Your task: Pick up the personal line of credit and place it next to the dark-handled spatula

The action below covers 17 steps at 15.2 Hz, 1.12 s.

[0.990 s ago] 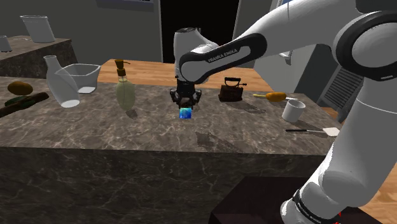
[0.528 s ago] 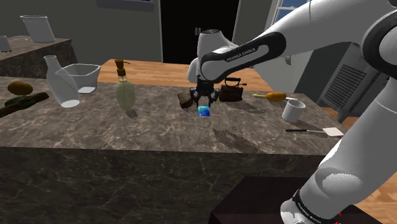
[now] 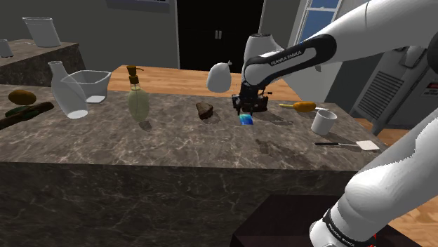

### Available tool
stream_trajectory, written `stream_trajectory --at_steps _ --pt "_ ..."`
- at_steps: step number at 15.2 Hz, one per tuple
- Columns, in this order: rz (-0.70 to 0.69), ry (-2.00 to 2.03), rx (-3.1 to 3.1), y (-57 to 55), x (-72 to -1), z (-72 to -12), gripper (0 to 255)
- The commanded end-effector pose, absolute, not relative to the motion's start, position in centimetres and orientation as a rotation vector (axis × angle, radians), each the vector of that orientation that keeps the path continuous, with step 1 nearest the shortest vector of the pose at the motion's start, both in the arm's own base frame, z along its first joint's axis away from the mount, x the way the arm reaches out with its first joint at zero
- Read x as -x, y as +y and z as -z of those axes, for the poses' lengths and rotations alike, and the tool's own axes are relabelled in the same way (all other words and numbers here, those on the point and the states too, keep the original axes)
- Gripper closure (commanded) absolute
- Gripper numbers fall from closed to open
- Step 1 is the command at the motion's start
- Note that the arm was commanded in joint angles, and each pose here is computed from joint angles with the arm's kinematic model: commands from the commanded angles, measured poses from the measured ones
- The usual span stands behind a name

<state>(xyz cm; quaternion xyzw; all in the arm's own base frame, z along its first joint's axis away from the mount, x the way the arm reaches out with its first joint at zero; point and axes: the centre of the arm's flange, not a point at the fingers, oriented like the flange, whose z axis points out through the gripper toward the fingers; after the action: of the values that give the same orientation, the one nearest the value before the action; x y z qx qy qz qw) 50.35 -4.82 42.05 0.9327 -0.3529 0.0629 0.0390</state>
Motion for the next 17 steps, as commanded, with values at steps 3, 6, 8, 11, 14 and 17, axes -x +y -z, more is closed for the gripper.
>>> stream_trajectory --at_steps 3,6,8,11,14,17 --pt "-0.193 -1.08 -2.861 -9.8 -48.0 -42.0 255" --pt "-0.193 -1.08 -2.861 -13.4 -46.4 -42.0 255" --pt "-0.193 -1.08 -2.861 -15.8 -45.3 -42.0 255" --pt "-0.193 -1.08 -2.861 -19.4 -43.6 -42.0 255" --pt "-0.193 -1.08 -2.861 -23.0 -41.9 -42.1 255" --pt "-0.193 -1.08 -2.861 -26.6 -40.3 -42.1 255"
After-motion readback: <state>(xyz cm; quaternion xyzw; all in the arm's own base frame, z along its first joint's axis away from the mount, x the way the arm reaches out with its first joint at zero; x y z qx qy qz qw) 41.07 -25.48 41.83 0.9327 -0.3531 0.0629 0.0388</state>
